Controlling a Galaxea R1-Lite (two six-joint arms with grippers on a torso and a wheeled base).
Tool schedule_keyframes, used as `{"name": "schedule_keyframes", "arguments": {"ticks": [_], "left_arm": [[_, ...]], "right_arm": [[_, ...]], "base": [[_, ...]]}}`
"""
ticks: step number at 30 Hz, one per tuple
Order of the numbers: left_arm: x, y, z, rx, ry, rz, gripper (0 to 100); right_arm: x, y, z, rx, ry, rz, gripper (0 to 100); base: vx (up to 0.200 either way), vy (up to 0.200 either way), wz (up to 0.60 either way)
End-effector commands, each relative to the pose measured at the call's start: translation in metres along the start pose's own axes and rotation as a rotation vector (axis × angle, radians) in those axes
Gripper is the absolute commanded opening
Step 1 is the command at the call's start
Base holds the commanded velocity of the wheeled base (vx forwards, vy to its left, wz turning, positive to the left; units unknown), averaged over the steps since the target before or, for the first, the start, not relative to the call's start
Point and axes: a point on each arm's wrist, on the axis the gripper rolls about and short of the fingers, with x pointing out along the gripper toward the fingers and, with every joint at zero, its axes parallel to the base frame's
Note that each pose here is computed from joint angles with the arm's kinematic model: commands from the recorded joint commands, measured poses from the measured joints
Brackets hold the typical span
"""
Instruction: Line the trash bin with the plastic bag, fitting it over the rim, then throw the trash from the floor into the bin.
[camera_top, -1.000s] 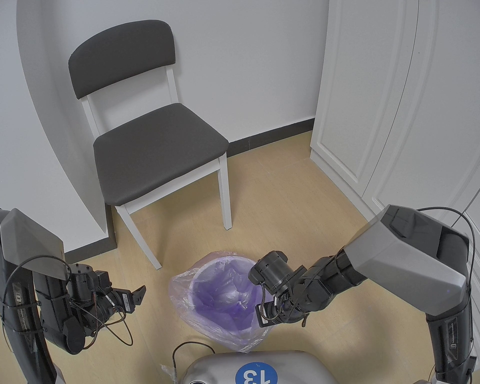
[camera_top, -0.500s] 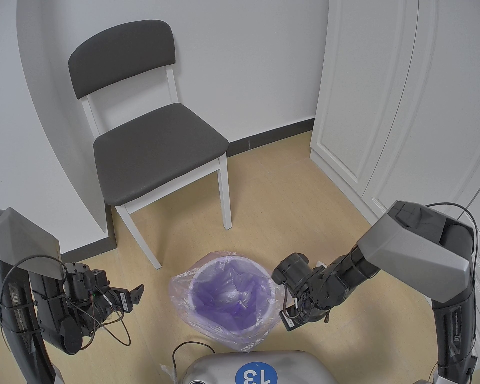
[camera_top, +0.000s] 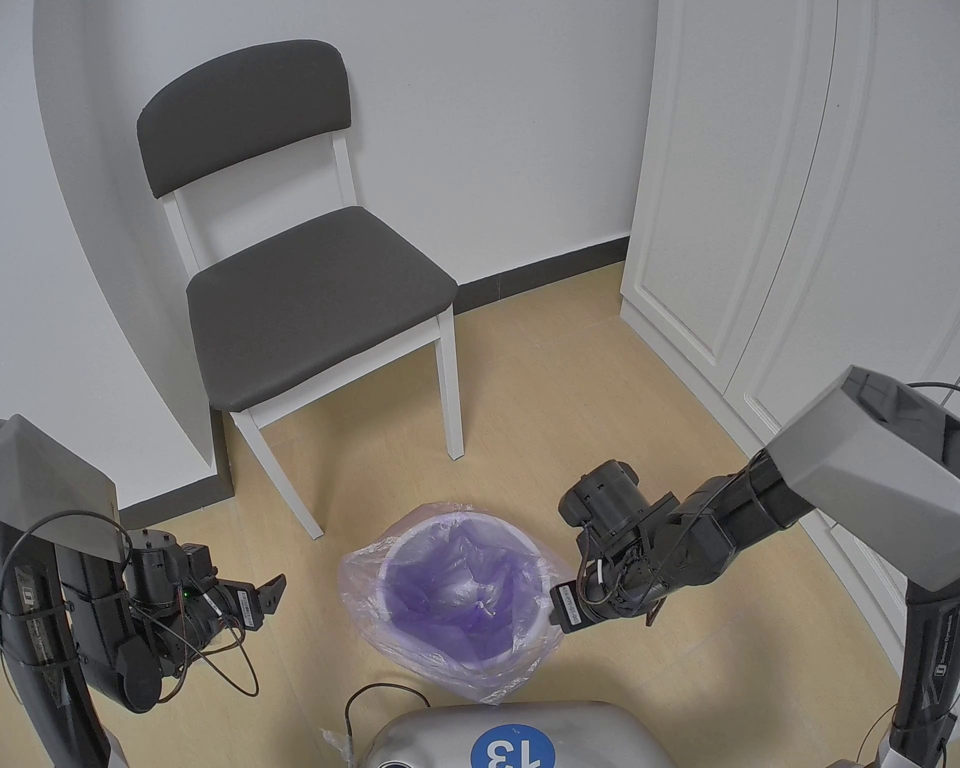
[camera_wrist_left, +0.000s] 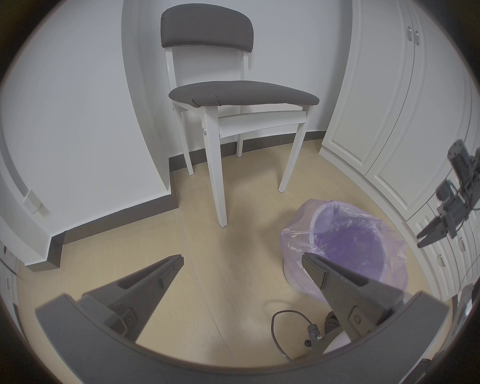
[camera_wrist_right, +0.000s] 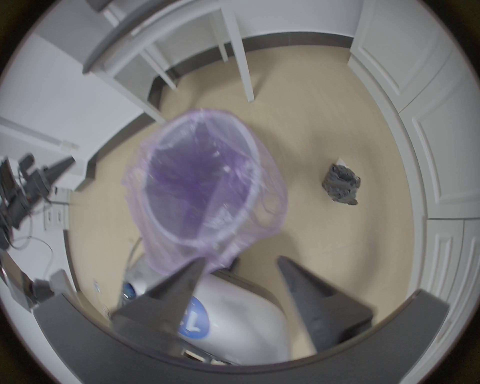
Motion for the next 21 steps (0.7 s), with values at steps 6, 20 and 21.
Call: {"name": "schedule_keyframes", "arguments": {"ticks": [6, 20, 21], "left_arm": [[-0.008, 0.001, 0.002, -0.004, -0.018, 0.005, 100], [-0.007, 0.009, 0.002, -0.021, -0.014, 0.012, 100], [-0.007, 0.009, 0.002, -0.021, -0.014, 0.012, 100]], "right_arm": [[0.034, 0.007, -0.016, -0.011, 0.057, -0.012, 100], [0.055, 0.002, 0.010, -0.005, 0.083, -0.032, 100], [0.055, 0.000, 0.012, -0.008, 0.105, -0.022, 100]], "base": [[0.000, 0.000, 0.00], [0.000, 0.000, 0.00], [0.000, 0.000, 0.00]]}}
